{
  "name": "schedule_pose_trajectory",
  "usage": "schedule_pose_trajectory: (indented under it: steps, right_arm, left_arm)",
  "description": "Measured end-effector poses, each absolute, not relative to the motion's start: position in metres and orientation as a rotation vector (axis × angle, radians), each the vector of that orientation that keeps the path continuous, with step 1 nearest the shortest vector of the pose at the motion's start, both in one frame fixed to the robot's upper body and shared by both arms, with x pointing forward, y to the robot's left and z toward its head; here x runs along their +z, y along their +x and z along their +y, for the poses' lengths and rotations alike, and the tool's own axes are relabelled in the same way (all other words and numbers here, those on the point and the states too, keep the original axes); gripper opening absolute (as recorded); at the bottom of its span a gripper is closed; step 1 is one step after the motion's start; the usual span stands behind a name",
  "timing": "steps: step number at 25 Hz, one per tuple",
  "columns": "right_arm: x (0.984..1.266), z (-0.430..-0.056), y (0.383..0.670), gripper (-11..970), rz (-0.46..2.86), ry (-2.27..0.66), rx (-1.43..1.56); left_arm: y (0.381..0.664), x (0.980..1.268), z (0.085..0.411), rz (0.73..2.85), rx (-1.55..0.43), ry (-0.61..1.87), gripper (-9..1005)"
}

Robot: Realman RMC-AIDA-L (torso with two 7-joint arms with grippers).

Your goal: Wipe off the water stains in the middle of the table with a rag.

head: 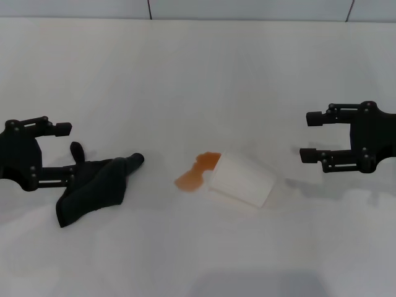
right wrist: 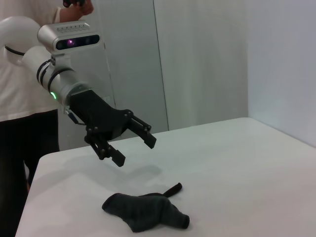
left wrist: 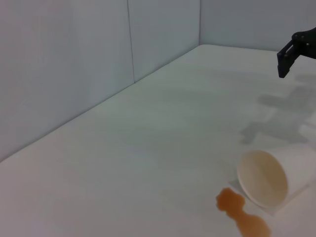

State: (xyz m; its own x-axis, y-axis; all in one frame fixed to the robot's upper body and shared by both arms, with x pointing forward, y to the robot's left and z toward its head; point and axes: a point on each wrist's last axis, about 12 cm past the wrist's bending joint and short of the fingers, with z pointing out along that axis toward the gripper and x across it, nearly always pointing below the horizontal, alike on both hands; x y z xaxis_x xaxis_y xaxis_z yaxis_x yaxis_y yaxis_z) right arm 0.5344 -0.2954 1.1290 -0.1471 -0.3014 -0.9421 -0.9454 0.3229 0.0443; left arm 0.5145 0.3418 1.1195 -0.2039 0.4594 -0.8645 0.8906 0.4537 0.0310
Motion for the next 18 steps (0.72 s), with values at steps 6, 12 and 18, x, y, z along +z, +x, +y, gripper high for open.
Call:
schedule_pose_trajectory:
  steps: [6, 12, 18]
  right_arm:
    - [1.1279, -0.2937, 0.5345, 729, 1.657, -1.151, 0.865]
    - [1.1272, -0.2939, 0.5350, 732, 1.661, -1.147, 0.861]
    - [1.1267, -0.2943, 0.5353, 736, 1.663, -1.141, 0.857]
  left_arm:
    - [0.5141, 1.1193, 0.3420, 1.832, -0.622, 1.145, 847]
    - [0.5140, 1.1195, 0.3416, 1.830, -0.626, 1.147, 847]
    - [0.5133, 1.1203, 0.3408, 1.823, -0.638, 1.148, 847]
